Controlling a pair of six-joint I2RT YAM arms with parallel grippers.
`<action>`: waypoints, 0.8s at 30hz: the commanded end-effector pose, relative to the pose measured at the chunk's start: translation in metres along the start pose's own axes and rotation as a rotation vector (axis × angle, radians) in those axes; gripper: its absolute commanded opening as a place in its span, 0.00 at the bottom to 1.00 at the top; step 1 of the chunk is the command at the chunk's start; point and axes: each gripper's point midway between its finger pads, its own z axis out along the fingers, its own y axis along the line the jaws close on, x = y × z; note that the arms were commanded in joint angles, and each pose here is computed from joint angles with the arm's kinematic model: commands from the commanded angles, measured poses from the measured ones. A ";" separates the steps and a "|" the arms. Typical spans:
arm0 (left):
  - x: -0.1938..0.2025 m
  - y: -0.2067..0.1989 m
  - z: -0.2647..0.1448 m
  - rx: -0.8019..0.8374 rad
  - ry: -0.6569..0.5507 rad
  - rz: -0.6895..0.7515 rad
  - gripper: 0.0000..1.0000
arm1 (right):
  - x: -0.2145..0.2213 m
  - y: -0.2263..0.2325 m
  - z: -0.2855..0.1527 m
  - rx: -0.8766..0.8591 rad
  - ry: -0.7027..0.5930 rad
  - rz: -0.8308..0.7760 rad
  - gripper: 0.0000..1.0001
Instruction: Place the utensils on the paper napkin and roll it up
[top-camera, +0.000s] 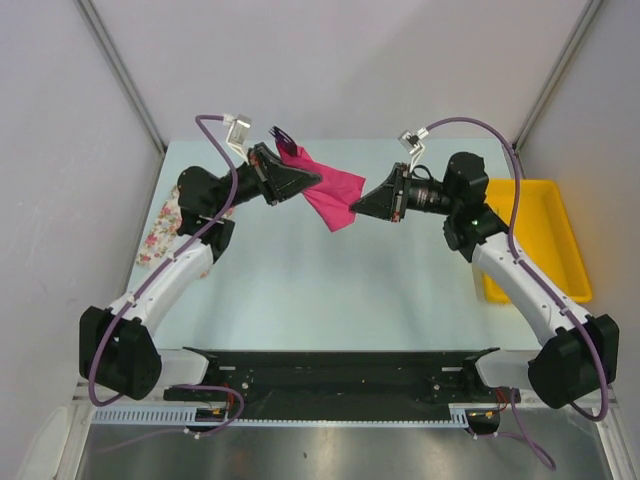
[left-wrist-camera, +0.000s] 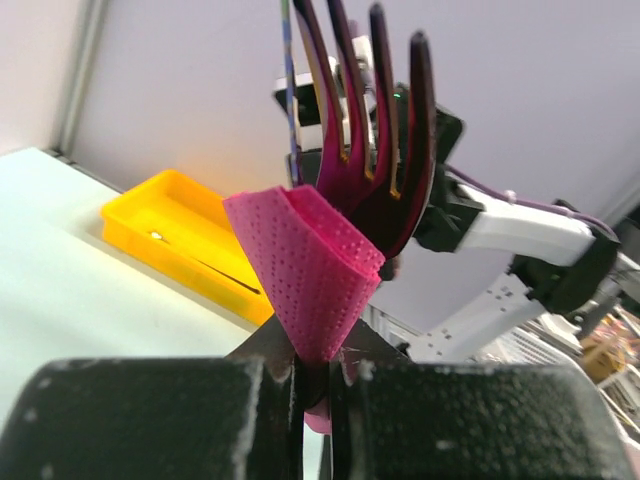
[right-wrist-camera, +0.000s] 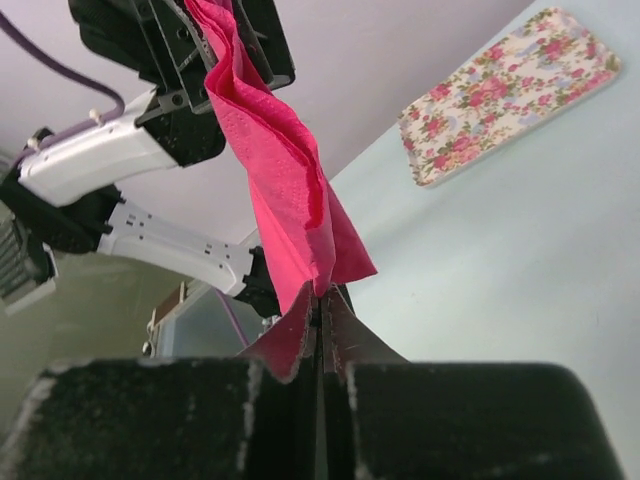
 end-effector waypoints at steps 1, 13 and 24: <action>-0.034 -0.055 0.004 0.159 -0.044 0.102 0.00 | 0.008 -0.006 0.001 -0.096 0.047 -0.078 0.00; -0.028 -0.038 0.008 0.055 -0.048 0.078 0.00 | -0.022 -0.006 -0.010 -0.021 -0.001 -0.052 0.35; -0.037 0.009 0.010 -0.159 -0.106 0.012 0.00 | -0.083 0.036 -0.044 0.238 -0.224 -0.374 0.80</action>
